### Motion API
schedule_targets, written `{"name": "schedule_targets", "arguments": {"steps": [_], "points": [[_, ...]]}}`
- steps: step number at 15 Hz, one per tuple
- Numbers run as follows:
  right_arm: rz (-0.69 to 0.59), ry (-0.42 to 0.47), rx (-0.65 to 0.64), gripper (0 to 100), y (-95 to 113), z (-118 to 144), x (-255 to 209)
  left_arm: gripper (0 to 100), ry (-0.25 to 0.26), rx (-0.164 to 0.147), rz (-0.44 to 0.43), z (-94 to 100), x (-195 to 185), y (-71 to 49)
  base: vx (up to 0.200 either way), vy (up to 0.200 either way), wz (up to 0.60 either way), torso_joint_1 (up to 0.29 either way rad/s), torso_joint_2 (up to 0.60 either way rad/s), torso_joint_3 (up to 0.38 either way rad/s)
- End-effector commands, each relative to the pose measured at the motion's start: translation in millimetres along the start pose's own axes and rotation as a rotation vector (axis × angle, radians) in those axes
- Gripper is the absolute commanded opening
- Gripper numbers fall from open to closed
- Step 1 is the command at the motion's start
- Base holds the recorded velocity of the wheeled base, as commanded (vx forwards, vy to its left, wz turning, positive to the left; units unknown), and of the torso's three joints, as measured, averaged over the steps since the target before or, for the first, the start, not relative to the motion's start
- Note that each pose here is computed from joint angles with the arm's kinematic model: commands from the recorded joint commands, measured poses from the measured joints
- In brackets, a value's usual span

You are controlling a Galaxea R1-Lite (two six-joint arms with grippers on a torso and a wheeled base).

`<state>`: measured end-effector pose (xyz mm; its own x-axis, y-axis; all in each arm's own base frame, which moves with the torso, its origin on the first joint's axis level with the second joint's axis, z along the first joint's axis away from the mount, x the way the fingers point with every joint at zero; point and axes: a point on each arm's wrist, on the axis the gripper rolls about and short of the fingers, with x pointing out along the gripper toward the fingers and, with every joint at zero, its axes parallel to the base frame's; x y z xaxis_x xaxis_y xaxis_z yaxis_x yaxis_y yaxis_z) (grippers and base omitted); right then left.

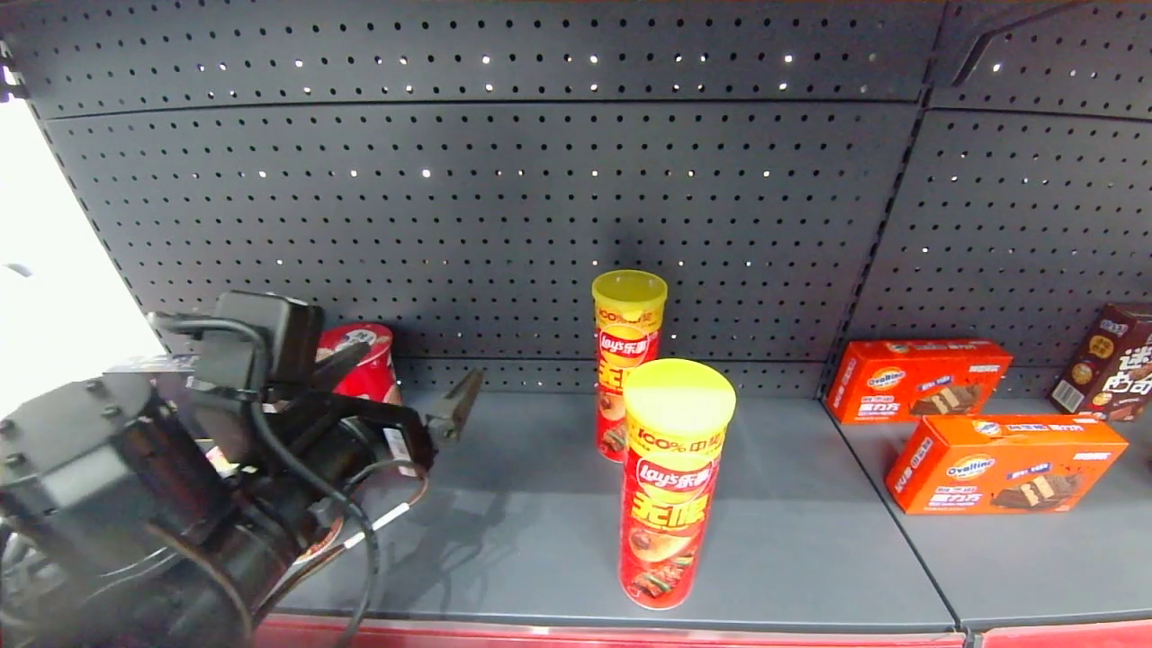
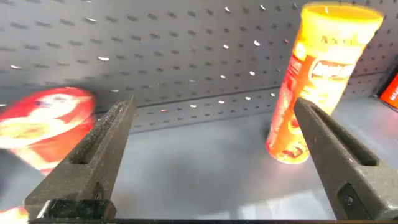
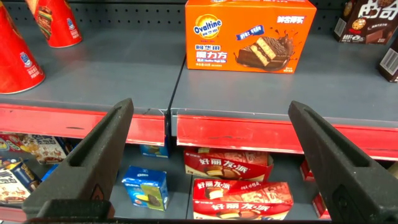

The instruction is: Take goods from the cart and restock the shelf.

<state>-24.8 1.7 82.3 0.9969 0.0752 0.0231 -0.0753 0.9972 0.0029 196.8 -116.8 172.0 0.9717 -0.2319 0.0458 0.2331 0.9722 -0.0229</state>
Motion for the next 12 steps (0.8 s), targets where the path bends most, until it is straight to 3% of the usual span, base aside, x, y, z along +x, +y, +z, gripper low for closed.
{"name": "schedule_targets", "arguments": {"steps": [1, 2, 4, 5, 7, 9, 11, 12], "points": [[0.0, -0.001, 0.0, 100, 0.0, 0.2, -0.1, 100, 0.005, 0.016, 0.087, 10.3, -66.8, 43.5, 0.0, 0.0, 0.0, 0.0, 0.0, 0.0], [0.0, 0.0, 0.0, 100, 0.0, -0.2, 0.0, 100, 0.038, 0.025, 0.149, 6.1, -90.1, 58.5, 0.0, 0.0, 0.0, 0.0, 0.0, 0.0], [0.0, 0.0, 0.0, 100, 0.0, -0.2, 0.0, 100, 0.078, 0.007, 0.29, -9.2, -131.8, 76.2, 0.0, 0.0, 0.0, 0.0, 0.0, 0.0], [0.001, 0.0, 0.0, 100, 0.0, 0.1, -0.1, 100, 0.094, -0.024, 0.332, -28.8, -159.6, 78.4, 0.0, 0.0, 0.0, 0.0, 0.0, 0.0], [0.0, -0.001, 0.0, 100, 0.0, 0.2, -0.1, 100, 0.089, -0.085, 0.355, -40.6, -190.7, 77.3, 0.0, 0.0, 0.0, 0.0, 0.0, 0.0], [0.001, 0.002, 0.0, 100, 0.0, -0.4, 0.0, 100, 0.113, -0.099, 0.363, -52.3, -206.6, 76.3, 0.0, 0.0, 0.0, 0.0, 0.0, 0.0], [0.0, 0.002, 0.0, 100, 0.0, -0.4, 0.0, 100, 0.094, -0.097, 0.364, -66.1, -226.1, 74.5, 0.0, 0.0, 0.0, 0.0, 0.0, 0.0], [0.0, 0.0, 0.0, 100, 0.0, -0.2, 0.0, 100, 0.076, -0.085, 0.325, -78.1, -239.7, 72.9, 0.0, 0.0, 0.0, 0.0, 0.0, 0.0]]}}
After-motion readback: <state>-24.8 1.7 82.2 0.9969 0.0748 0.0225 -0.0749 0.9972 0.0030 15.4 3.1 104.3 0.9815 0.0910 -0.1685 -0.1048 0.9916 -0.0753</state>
